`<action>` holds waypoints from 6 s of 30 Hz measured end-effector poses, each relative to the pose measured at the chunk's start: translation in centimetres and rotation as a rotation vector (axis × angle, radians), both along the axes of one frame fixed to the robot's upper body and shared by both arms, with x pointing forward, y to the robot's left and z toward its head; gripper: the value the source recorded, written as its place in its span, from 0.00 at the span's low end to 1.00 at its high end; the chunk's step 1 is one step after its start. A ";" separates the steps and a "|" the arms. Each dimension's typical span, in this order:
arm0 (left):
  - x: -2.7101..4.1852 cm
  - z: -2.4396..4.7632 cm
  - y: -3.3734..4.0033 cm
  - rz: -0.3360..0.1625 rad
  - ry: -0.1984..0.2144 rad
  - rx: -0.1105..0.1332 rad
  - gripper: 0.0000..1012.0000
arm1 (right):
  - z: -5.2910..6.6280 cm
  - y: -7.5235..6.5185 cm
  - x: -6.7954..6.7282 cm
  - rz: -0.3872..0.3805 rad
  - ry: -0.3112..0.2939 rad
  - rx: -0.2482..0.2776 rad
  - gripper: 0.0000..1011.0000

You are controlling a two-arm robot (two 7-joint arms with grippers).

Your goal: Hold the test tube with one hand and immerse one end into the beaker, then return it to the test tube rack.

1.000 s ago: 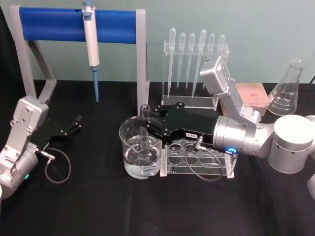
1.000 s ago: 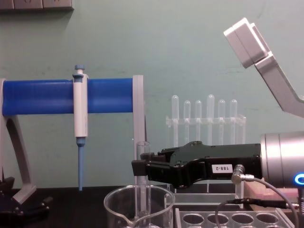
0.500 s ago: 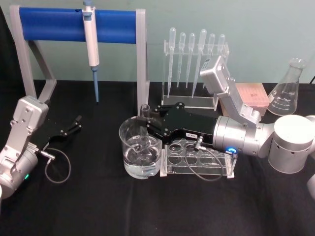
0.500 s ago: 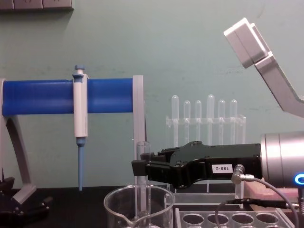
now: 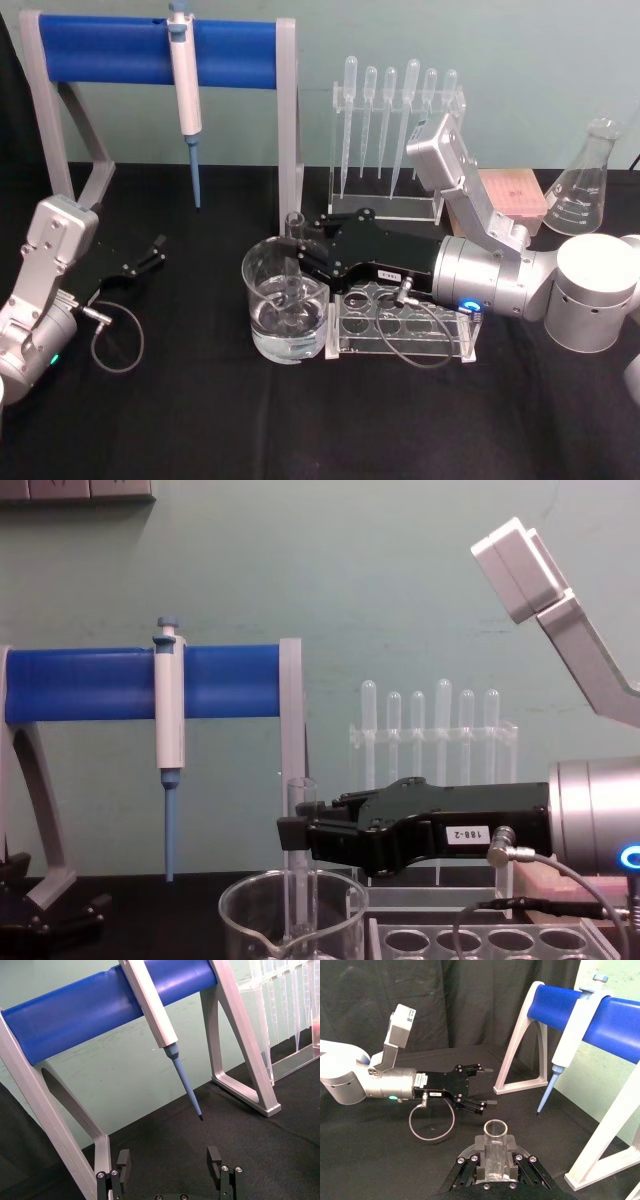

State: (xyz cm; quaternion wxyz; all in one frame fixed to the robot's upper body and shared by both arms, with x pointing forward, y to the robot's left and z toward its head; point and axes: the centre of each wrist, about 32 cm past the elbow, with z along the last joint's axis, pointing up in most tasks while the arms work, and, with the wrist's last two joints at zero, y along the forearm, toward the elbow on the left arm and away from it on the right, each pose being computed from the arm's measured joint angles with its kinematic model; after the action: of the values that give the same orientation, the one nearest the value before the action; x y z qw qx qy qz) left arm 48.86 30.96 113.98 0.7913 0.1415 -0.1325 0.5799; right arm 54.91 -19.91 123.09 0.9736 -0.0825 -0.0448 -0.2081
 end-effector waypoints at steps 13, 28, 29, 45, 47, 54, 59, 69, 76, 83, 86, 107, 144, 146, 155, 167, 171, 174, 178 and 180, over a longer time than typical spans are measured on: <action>0.00 0.00 0.00 0.000 0.000 0.000 0.99 | 0.0 0.0 0.0 0.000 0.000 0.000 0.24; 0.00 0.00 0.00 0.000 0.000 0.000 0.99 | 0.0 0.0 0.0 0.000 0.000 0.000 0.24; 0.00 0.00 0.00 0.000 0.000 0.000 0.99 | 0.0 0.0 0.0 0.000 0.000 0.000 0.24; 0.00 0.00 0.00 0.000 0.000 0.000 0.99 | 0.0 0.0 0.0 0.000 0.000 0.000 0.24; 0.00 0.00 0.00 0.000 0.000 0.000 0.99 | 0.0 0.0 0.0 0.000 0.000 0.000 0.24; 0.00 0.00 0.00 0.000 0.000 0.000 0.99 | 0.0 0.0 0.0 0.000 0.000 0.000 0.24; 0.00 0.00 0.00 0.000 0.000 0.000 0.99 | 0.0 0.0 0.0 0.000 0.000 0.000 0.24; 0.00 0.00 0.00 0.000 0.000 0.000 0.99 | 0.0 0.0 0.0 0.000 0.000 0.000 0.24; 0.00 0.00 0.00 0.000 0.000 0.000 0.99 | 0.0 0.0 0.0 0.000 0.000 0.000 0.24; 0.00 0.00 0.00 0.000 0.000 0.000 0.99 | 0.0 0.0 0.0 0.000 0.000 0.000 0.24; 0.00 0.00 0.00 0.000 0.000 0.000 0.99 | 0.0 0.0 0.0 0.000 0.000 0.000 0.24; 0.00 0.00 0.00 0.000 0.000 0.000 0.99 | 0.0 0.0 0.0 0.000 0.000 0.000 0.24; 0.00 0.00 0.00 0.000 0.000 0.000 0.99 | 0.5 0.0 -0.1 0.003 -0.013 0.010 0.24; 0.00 0.00 0.00 0.000 0.000 0.000 0.99 | 1.0 -0.1 -0.2 0.005 -0.021 0.020 0.24; 0.00 0.00 0.00 0.000 0.000 0.000 0.99 | 4.2 -0.7 -0.4 0.013 -0.051 0.054 0.24; 0.00 0.00 0.00 0.000 0.000 0.000 0.99 | 8.4 -2.2 -1.3 0.002 -0.101 0.109 0.24; 0.00 0.00 0.00 0.000 0.000 0.000 0.99 | 9.5 -3.4 -2.0 -0.006 -0.116 0.117 0.24; 0.00 0.00 0.00 0.000 0.000 0.000 0.99 | 9.8 -4.6 -2.5 -0.016 -0.116 0.119 0.24; 0.00 0.00 0.00 0.000 0.000 0.000 0.99 | 9.8 -6.9 -3.7 -0.033 -0.117 0.116 0.24; 0.00 0.00 0.00 0.000 0.000 0.000 0.99 | 9.5 -7.6 -4.1 -0.039 -0.117 0.113 0.24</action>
State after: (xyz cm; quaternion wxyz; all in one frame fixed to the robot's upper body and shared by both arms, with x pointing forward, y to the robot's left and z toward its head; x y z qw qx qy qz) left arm 48.86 30.96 113.98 0.7913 0.1415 -0.1324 0.5799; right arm 50.77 -27.53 132.61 0.9682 -0.0162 -0.0882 -0.2336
